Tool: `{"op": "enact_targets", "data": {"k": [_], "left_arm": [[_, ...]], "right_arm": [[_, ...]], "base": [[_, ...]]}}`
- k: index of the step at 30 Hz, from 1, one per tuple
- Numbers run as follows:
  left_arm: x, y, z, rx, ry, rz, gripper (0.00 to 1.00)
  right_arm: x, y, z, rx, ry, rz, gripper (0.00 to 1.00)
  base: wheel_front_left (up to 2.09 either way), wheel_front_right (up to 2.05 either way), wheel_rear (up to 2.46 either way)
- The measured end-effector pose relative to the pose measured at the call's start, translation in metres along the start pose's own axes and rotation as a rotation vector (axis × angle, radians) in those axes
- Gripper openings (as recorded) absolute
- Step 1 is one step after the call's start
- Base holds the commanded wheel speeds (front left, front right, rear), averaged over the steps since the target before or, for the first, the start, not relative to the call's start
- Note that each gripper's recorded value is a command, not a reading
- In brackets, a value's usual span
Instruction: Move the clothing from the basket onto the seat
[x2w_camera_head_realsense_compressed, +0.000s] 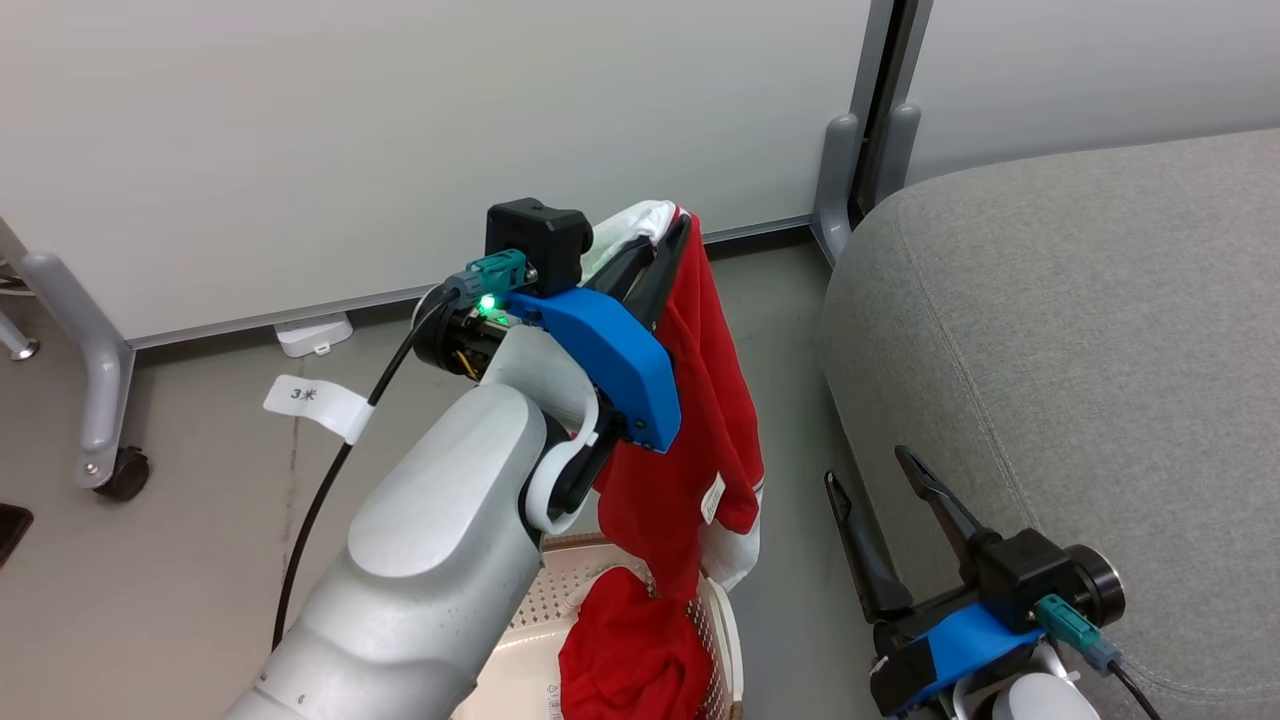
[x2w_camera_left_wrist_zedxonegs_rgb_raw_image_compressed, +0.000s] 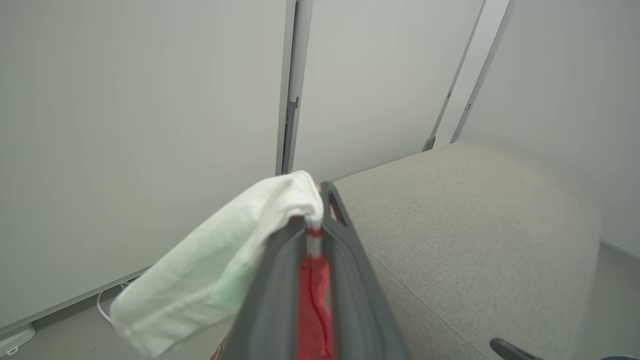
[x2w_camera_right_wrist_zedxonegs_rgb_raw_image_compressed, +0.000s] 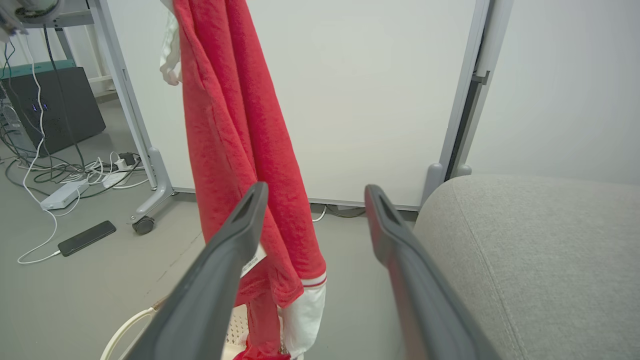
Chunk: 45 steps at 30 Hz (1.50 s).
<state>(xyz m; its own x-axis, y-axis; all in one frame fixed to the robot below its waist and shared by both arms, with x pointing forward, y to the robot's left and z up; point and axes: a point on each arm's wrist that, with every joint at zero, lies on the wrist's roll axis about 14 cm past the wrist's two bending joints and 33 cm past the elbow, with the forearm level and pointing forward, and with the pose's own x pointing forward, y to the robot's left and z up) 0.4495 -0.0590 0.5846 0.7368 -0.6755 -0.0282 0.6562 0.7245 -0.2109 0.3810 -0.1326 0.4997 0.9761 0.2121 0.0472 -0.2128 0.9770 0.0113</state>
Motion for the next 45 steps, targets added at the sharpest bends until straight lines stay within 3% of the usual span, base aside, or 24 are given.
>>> {"op": "enact_targets", "data": {"k": [12,33,45], "left_arm": [[0.004,-0.008,-0.003,-0.004,0.010,-0.020,0.00],[0.005,-0.017,-0.008,-0.012,0.021,-0.053,0.00],[0.003,-0.020,-0.007,-0.014,0.020,-0.057,0.00]], "right_arm": [[0.001,0.014,0.000,0.015,-0.001,0.041,1.00],[0.063,0.049,0.001,0.027,0.108,0.197,1.00],[0.079,0.057,-0.009,0.039,0.176,0.237,1.00]], "base": [[0.00,0.00,0.00],[0.00,0.00,0.00],[0.00,0.00,0.00]]}}
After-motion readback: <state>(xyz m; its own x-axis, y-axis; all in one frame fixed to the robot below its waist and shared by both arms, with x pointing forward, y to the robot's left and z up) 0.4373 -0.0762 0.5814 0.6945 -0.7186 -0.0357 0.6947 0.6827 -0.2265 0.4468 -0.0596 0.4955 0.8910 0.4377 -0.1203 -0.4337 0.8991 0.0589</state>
